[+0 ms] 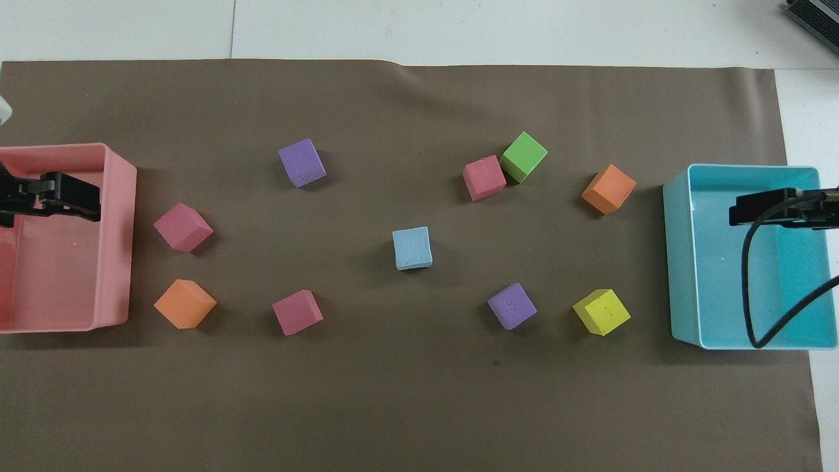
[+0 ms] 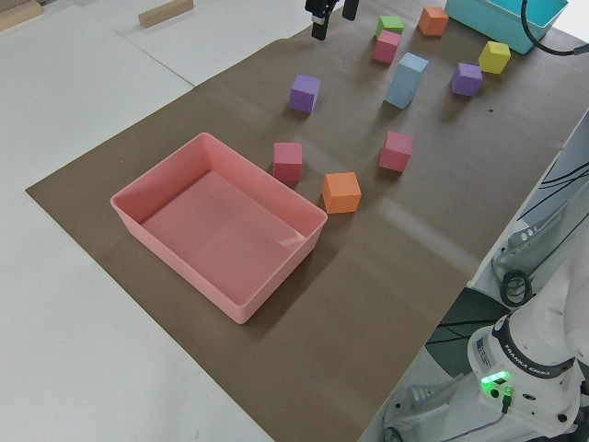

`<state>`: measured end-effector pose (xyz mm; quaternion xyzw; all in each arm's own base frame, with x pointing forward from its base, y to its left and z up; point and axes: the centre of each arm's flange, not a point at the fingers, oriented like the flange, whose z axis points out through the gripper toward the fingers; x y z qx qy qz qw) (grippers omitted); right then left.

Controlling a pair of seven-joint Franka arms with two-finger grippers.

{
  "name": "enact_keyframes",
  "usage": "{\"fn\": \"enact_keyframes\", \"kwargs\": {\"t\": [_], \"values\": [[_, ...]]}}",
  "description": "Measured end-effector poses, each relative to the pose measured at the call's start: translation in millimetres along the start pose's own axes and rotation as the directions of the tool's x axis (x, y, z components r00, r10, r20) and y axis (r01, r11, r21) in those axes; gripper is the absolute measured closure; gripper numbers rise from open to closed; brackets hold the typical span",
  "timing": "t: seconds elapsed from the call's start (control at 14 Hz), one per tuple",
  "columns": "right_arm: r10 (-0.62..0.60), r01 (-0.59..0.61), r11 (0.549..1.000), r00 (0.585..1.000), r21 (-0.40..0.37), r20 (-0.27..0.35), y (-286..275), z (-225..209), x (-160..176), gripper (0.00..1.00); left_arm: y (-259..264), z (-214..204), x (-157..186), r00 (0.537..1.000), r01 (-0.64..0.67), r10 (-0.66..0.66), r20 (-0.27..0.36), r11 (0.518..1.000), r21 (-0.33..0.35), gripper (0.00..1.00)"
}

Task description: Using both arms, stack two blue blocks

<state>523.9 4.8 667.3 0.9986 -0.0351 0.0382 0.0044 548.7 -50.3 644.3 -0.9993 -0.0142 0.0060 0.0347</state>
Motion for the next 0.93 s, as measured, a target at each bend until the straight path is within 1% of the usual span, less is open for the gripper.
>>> {"fn": "enact_keyframes", "kwargs": {"t": [0.21, 0.28, 0.93], "values": [[0.007, -0.007, 1.0, 0.998, -0.003, 0.059, 6, -7, -15, 0.0, 0, 0, 0, 1.0, 0.0, 0.0, 0.001, 1.0, -0.002, 0.0], [0.01, -0.01, 1.0, 0.998, -0.003, 0.068, 8, -8, -18, 0.0, 0, 0, 0, 1.0, 0.0, 0.0, 0.002, 1.0, -0.002, 0.0], [0.012, -0.012, 1.0, 0.999, 0.001, 0.052, 10, -18, -24, 0.0, 3, 0, -1, 1.0, -0.006, 0.006, 0.006, 1.0, -0.005, 0.0]]}}
